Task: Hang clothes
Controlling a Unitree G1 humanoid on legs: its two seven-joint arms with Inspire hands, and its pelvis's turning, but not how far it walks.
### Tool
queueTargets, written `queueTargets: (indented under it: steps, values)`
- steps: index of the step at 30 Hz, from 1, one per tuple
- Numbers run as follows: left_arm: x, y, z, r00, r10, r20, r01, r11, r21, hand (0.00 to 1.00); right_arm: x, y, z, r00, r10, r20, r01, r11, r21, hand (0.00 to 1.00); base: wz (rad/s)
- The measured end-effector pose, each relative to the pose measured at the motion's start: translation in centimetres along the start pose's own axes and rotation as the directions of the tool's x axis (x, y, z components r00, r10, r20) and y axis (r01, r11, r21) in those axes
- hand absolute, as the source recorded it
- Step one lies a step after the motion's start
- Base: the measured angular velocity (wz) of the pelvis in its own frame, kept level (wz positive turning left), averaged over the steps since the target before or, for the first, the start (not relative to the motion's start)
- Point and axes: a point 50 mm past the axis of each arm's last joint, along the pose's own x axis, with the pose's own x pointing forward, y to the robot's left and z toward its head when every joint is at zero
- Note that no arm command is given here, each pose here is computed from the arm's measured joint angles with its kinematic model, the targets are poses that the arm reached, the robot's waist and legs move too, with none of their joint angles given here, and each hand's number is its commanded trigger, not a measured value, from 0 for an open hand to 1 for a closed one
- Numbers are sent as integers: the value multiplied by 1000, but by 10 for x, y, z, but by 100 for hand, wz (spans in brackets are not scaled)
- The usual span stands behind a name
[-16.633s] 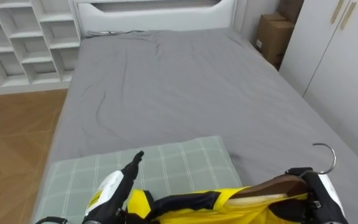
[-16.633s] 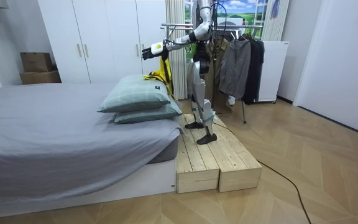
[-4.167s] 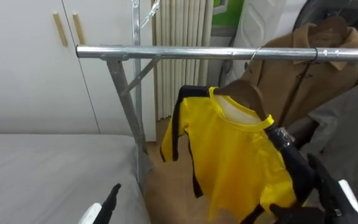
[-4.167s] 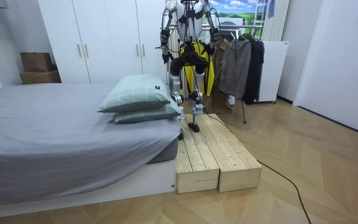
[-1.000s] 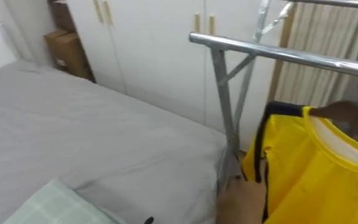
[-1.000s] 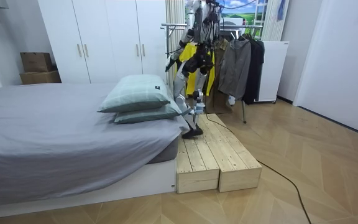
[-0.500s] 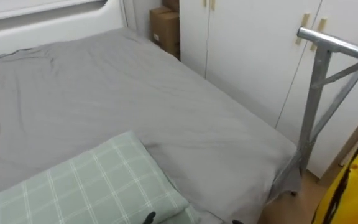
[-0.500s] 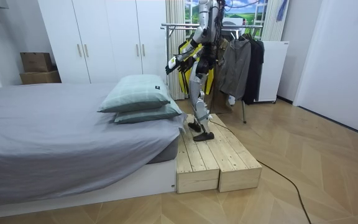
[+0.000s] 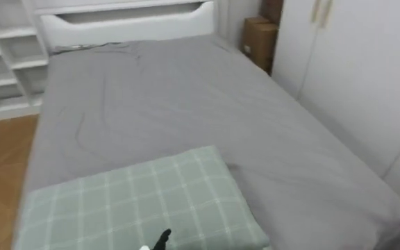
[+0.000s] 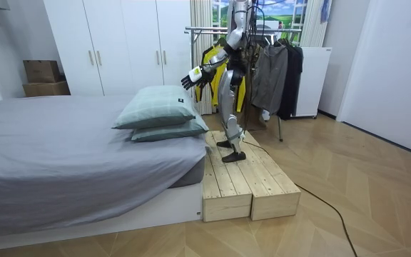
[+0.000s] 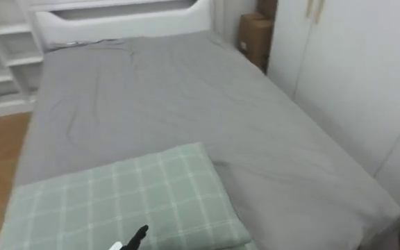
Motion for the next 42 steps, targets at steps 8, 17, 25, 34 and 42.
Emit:
queueTargets:
  steps: [8,17,25,34,42]
  values:
    - [-4,-7,-4,999,31,-12,-31,1000,-2,0,10,4,24,997,-12,78,13,1000,-13,0,64]
    - [-2,2,-4,997,74,-17,-74,997,-21,0,14,0,38,993,-17,114,28,995,-96,0,8]
    - [-3,5,-5,996,91,-23,-91,996,-21,0,11,1,29,995,-24,100,28,999,-34,0,13]
    - [-12,8,-20,984,158,-76,-161,986,-39,0,-2,6,-19,997,-9,-75,11,1000,14,0,5]
    - [-30,6,-48,962,195,-190,-211,975,-69,0,-30,10,-75,960,-22,-281,49,995,90,0,10]
